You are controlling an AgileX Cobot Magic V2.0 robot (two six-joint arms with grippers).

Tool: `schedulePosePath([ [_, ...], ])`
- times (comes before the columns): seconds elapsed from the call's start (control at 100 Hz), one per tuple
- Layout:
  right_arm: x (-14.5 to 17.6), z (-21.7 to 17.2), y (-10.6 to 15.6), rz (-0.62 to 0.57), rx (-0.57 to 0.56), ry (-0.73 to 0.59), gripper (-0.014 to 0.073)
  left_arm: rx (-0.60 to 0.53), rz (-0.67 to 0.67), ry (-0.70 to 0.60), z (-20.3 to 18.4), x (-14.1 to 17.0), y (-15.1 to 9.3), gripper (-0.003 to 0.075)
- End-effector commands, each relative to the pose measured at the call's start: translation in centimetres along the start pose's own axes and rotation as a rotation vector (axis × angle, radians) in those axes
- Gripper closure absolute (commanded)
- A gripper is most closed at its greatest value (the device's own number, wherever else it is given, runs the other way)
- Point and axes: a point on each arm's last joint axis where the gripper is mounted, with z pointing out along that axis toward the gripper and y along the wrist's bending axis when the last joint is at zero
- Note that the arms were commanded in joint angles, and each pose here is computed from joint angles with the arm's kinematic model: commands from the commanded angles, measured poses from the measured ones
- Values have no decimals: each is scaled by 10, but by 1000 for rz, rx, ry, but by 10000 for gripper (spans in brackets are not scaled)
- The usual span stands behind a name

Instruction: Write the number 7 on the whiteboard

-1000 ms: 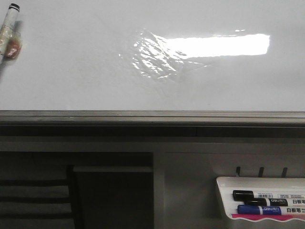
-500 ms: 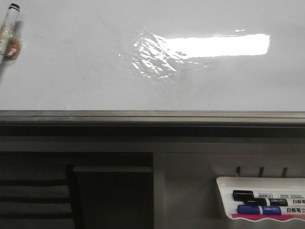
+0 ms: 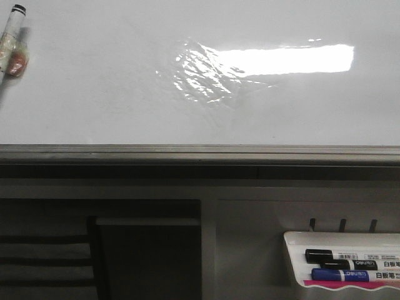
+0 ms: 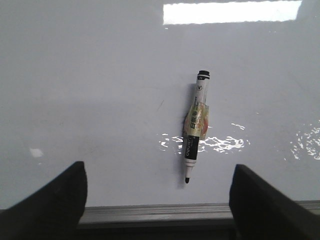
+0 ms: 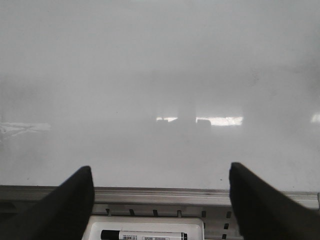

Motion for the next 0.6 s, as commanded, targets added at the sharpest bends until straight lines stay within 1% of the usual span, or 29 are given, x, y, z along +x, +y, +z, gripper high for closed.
schedulePosePath([
  [0.0, -17, -2, 0, -10, 0, -99, 92, 3, -27, -112, -2, -19, -1, 177],
  [0.12, -17, -2, 1, -4, -3, -99, 92, 2, -36, -153, 1, -23, 0, 177],
  [0.18, -17, -2, 1, -2, -4, -99, 92, -4, -7, -155, 5, -24, 0, 177],
  [0.23, -17, -2, 1, -2, -4, -99, 92, -5, 35, -122, 12, -23, 0, 177],
  [0.31, -17, -2, 1, -1, -4, -99, 92, 28, 39, -72, 22, -24, -3, 177],
  [0.43, -17, -2, 1, 2, -6, -99, 92, 107, 124, 2, 40, -25, -15, 177],
  [0.59, -17, -2, 1, 2, -6, -99, 92, 172, 167, 121, 72, -24, -29, 177],
])
